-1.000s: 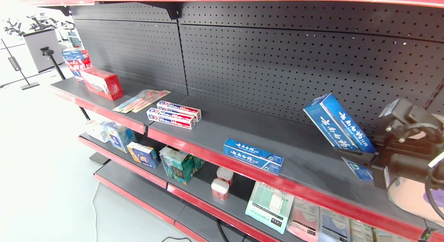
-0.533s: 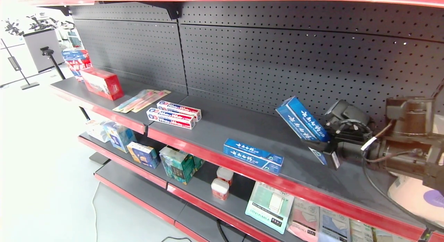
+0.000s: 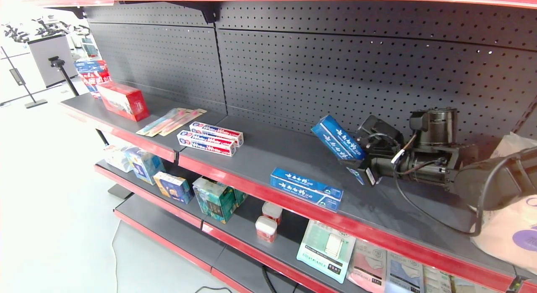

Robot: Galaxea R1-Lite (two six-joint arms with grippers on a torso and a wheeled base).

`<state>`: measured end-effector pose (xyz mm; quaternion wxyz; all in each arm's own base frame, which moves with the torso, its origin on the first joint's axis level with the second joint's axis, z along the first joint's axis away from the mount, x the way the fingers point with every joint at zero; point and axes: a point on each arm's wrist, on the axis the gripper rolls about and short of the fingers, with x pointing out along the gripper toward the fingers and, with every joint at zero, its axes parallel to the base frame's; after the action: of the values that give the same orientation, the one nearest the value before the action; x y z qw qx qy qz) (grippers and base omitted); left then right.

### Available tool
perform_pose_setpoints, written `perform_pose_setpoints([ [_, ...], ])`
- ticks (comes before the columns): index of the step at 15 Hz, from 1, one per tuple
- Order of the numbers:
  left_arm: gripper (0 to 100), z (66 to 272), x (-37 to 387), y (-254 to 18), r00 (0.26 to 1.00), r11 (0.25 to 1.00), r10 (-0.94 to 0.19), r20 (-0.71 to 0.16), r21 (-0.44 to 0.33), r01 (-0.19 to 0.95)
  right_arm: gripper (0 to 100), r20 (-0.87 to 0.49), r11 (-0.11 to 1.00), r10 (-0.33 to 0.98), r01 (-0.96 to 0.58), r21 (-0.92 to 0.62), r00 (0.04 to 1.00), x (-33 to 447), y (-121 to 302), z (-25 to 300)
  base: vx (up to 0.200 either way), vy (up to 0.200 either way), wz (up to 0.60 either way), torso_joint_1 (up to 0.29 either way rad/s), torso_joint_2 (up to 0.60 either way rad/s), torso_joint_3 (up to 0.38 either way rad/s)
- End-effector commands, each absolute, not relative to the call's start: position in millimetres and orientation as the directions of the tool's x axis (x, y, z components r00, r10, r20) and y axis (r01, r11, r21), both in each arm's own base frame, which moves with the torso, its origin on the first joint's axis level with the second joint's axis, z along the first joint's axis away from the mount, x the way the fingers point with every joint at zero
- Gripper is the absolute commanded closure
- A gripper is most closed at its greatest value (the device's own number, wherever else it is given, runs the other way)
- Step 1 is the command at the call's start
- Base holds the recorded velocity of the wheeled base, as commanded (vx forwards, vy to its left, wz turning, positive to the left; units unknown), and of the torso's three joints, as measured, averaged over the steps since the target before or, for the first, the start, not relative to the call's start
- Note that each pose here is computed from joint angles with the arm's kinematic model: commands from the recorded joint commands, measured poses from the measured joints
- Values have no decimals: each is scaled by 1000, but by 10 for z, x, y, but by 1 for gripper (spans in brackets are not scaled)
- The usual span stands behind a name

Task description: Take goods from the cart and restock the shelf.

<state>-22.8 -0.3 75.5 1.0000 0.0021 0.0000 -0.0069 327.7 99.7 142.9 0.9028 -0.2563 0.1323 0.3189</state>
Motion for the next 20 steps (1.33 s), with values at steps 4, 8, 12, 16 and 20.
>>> perform_pose_setpoints([
  [4, 0, 755, -228, -3, 1000, 1000, -14, 0, 5, 14, 100, -449, 659, 519, -675, -330, 727, 3468, 977, 1458, 0, 0, 0, 0, 0, 0],
  [8, 0, 755, -228, -3, 1000, 1000, -14, 0, 5, 14, 100, -467, 662, 525, -686, -301, 712, 3642, 962, 1557, 0, 0, 0, 0, 0, 0],
  [12, 0, 755, -228, -3, 1000, 1000, -14, 0, 5, 14, 100, -510, 680, 518, -692, -242, 687, 3753, 844, 1603, 0, 0, 0, 0, 0, 0],
  [16, 0, 755, -228, -3, 1000, 1000, -14, 0, 5, 14, 100, -573, 710, 480, -678, -191, 664, 3754, 716, 1545, 0, 0, 0, 0, 0, 0],
  [20, 0, 755, -228, -3, 1000, 1000, -14, 0, 5, 14, 100, -614, 713, 434, -668, -213, 660, 3846, 698, 1386, 0, 0, 0, 0, 0, 0],
])
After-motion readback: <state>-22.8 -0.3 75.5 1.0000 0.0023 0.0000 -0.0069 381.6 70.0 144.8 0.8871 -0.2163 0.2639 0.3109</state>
